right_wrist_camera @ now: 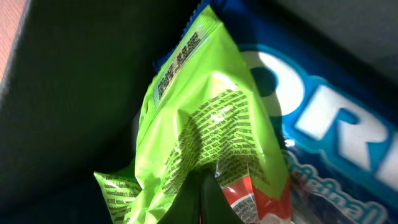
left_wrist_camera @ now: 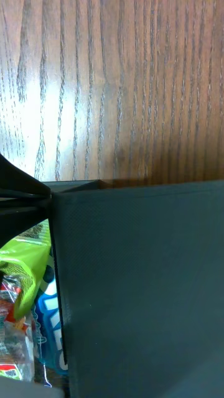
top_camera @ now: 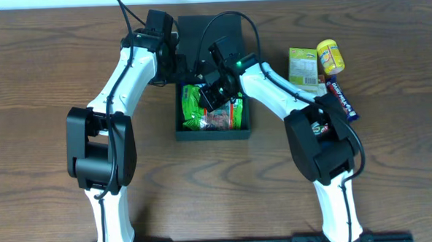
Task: Pack container
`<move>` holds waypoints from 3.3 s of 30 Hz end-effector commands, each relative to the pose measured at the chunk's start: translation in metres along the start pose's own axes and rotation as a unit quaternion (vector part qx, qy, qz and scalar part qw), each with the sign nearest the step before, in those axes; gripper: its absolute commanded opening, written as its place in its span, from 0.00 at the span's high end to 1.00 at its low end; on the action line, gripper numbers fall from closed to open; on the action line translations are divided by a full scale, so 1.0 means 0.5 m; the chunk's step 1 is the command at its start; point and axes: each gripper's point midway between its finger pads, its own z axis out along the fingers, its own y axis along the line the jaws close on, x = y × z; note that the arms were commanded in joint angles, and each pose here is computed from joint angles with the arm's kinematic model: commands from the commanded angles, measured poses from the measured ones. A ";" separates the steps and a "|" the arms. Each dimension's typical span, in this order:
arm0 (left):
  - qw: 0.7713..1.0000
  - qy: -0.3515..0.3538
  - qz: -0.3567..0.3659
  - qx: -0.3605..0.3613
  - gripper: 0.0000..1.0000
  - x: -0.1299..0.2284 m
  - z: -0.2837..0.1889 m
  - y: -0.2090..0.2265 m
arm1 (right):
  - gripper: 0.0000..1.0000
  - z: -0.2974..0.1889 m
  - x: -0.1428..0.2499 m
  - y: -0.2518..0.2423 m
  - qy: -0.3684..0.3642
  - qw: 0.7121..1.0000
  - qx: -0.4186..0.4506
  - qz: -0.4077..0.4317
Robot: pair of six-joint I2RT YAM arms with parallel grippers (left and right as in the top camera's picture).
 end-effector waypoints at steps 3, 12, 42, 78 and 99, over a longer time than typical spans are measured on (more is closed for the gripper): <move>1.000 0.007 -0.007 -0.020 0.94 0.001 0.022 0.026 | 0.99 0.025 0.039 0.027 0.030 0.999 -0.011 0.006; 1.000 0.009 -0.007 -0.021 0.94 0.002 0.022 0.026 | 0.99 0.022 0.077 0.020 0.067 0.998 -0.010 0.020; 1.000 0.005 -0.009 -0.019 0.94 -0.005 0.011 0.022 | 0.99 -0.332 -0.073 -0.134 -0.124 0.979 0.130 0.096; 0.991 -0.133 -0.009 -0.002 0.05 -0.174 -0.226 0.055 | 0.01 -0.451 0.100 -0.395 -0.043 0.910 0.341 0.231; 0.991 -0.134 -0.009 -0.001 0.05 -0.175 -0.226 0.055 | 0.01 -0.377 0.134 -0.483 -0.036 0.887 0.334 0.317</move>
